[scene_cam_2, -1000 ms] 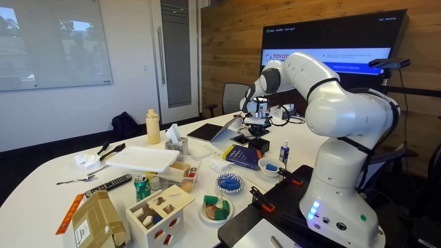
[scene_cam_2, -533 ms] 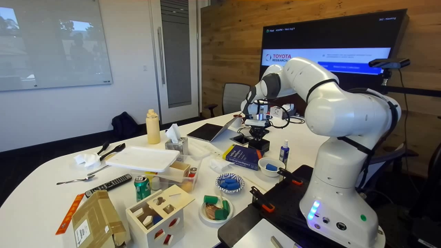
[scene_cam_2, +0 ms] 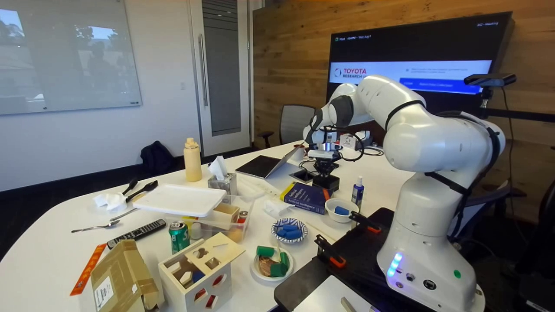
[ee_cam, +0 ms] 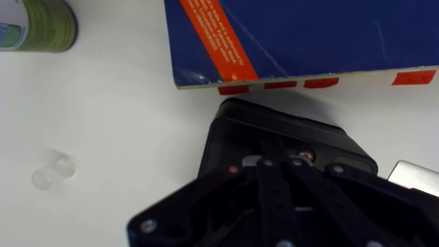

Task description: Press on the black object

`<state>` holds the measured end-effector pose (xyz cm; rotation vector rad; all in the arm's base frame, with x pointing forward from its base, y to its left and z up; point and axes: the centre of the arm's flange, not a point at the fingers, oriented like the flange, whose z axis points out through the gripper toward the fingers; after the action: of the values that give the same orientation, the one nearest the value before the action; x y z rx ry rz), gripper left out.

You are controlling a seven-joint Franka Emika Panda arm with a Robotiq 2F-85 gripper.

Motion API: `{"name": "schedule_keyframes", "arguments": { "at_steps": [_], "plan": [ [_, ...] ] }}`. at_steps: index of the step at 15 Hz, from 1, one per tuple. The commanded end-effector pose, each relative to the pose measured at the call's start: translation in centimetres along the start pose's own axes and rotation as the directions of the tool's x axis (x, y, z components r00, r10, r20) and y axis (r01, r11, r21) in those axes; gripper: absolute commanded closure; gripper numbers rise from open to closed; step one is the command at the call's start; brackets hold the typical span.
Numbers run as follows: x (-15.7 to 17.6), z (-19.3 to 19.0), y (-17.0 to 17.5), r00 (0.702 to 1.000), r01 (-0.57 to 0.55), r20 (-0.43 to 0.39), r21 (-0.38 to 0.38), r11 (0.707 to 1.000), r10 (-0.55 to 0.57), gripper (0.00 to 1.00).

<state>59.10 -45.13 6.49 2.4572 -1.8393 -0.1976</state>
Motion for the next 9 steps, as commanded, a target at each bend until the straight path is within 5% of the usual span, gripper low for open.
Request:
{"name": "schedule_keyframes", "arguments": {
  "at_steps": [1, 8, 9],
  "plan": [
    [-0.3, -0.3, -0.9, 1.000, -0.027, 0.017, 0.021, 0.999, 0.026, 1.00],
    [-2.9, -9.2, -0.9, 1.000, 0.000, 0.004, 0.104, 0.995, 0.000, 1.00],
    [-3.5, -10.7, -0.9, 1.000, 0.008, 0.002, 0.115, 0.993, -0.008, 0.92]
  ]
}}
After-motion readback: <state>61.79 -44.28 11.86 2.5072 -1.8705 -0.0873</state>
